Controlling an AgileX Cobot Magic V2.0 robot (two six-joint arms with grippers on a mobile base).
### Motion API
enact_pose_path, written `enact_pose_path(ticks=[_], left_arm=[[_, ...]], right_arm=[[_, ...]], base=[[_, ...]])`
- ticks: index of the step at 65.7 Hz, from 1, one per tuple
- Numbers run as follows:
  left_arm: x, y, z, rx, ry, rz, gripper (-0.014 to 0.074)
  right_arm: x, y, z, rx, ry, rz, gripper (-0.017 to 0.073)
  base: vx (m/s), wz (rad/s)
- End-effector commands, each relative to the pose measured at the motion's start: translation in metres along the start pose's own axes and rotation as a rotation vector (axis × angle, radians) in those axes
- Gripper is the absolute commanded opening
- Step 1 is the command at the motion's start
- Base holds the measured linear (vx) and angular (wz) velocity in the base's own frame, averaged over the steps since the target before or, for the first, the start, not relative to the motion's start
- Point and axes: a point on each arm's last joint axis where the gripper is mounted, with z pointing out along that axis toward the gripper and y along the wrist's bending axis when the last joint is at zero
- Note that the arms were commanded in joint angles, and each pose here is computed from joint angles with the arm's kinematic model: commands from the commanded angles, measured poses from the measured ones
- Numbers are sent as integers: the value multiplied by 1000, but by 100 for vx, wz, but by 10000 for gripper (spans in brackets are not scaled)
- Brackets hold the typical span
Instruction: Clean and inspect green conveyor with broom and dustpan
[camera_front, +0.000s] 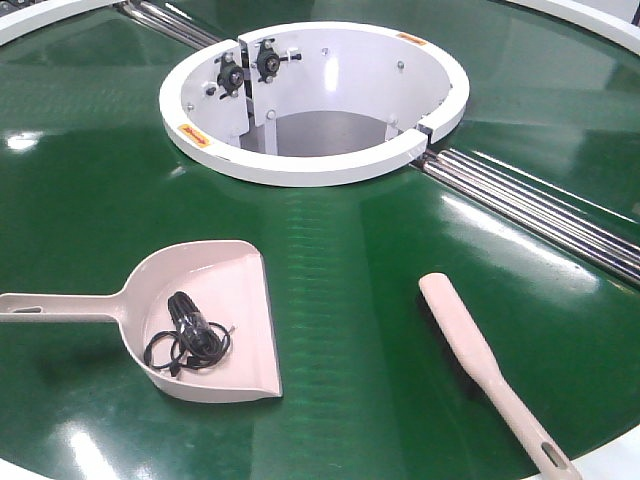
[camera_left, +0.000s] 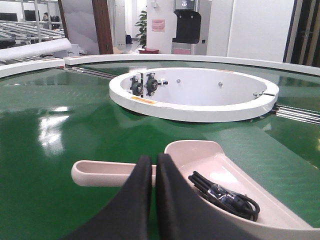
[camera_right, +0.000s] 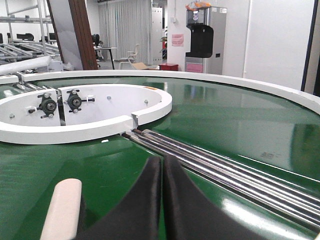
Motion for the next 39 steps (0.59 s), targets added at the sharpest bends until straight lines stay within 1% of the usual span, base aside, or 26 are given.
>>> enact_pose_path(ticks=[1, 39], left_arm=[[-4, 0, -1, 1, -73, -3, -6], [-4, 0, -1, 1, -73, -3, -6]], right_arm=[[-4, 0, -1, -3, -60, -10, -8], [-4, 0, -1, -3, -60, -5, -8]], base=[[0, 0], [0, 0]])
